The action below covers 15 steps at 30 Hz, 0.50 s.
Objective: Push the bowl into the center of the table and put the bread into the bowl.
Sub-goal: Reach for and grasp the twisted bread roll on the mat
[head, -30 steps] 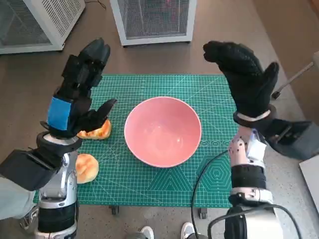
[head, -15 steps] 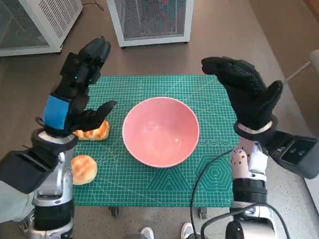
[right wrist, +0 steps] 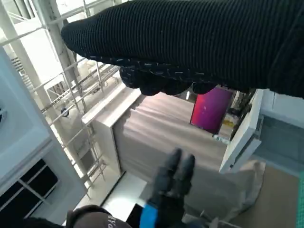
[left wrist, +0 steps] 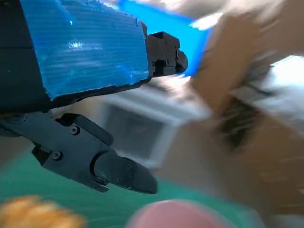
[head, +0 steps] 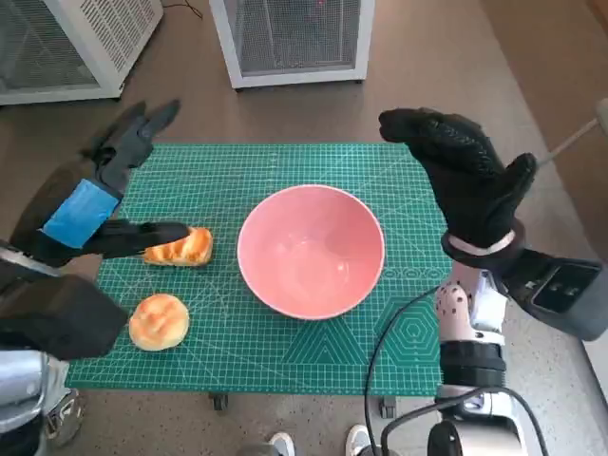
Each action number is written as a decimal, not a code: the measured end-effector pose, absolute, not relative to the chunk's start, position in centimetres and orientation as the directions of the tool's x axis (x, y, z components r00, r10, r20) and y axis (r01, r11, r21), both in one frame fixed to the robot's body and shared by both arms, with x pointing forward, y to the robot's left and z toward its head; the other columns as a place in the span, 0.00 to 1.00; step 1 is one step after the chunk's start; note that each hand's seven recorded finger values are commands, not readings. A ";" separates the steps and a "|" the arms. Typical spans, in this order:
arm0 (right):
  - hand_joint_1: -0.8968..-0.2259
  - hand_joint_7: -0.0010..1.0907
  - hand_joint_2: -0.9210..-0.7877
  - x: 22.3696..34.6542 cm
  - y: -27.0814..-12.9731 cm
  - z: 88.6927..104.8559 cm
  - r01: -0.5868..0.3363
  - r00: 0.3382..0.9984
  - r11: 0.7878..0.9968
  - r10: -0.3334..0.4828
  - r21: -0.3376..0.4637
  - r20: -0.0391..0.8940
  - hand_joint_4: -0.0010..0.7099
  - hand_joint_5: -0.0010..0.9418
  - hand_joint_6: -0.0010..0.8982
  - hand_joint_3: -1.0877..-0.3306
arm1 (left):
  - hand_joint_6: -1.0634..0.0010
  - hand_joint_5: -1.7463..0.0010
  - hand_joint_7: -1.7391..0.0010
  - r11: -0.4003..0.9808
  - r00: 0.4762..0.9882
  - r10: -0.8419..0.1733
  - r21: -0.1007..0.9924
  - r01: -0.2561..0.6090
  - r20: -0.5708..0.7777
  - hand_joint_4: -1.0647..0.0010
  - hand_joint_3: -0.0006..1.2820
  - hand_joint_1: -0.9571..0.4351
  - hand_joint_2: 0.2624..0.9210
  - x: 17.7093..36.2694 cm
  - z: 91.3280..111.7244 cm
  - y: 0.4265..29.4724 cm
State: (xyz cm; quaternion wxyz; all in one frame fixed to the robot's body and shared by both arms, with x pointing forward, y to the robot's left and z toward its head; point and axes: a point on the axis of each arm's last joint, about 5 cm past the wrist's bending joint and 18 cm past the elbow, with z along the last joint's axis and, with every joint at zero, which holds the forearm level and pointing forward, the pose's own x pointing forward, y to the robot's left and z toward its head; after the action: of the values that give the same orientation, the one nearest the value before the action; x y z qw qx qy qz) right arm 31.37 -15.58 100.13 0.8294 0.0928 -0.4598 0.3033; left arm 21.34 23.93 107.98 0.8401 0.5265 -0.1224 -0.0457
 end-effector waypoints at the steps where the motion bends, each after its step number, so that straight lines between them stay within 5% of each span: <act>1: 0.44 0.00 0.00 31.4 -15.5 100.1 -0.589 0.394 0.798 0.417 -0.123 0.819 0.35 0.00 0.35 0.63 | 0.93 1.00 0.92 0.432 0.973 -0.189 0.901 -0.040 0.134 1.00 0.01 0.74 0.71 21.4 107.9 24.0; 15: 0.46 0.00 0.00 31.4 -15.3 99.7 -0.590 0.409 0.800 0.408 -0.105 0.816 0.35 0.00 0.35 0.62 | 0.86 1.00 0.97 0.338 0.992 -0.042 0.932 0.130 -0.123 0.96 0.01 0.66 0.73 23.0 105.8 23.8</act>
State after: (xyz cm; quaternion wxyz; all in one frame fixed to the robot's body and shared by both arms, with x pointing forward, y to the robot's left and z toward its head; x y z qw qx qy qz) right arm 31.42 -15.31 99.69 0.8333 0.1002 -0.4536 0.2996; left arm 23.02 23.84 105.77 0.8169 0.5731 0.0382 -0.0526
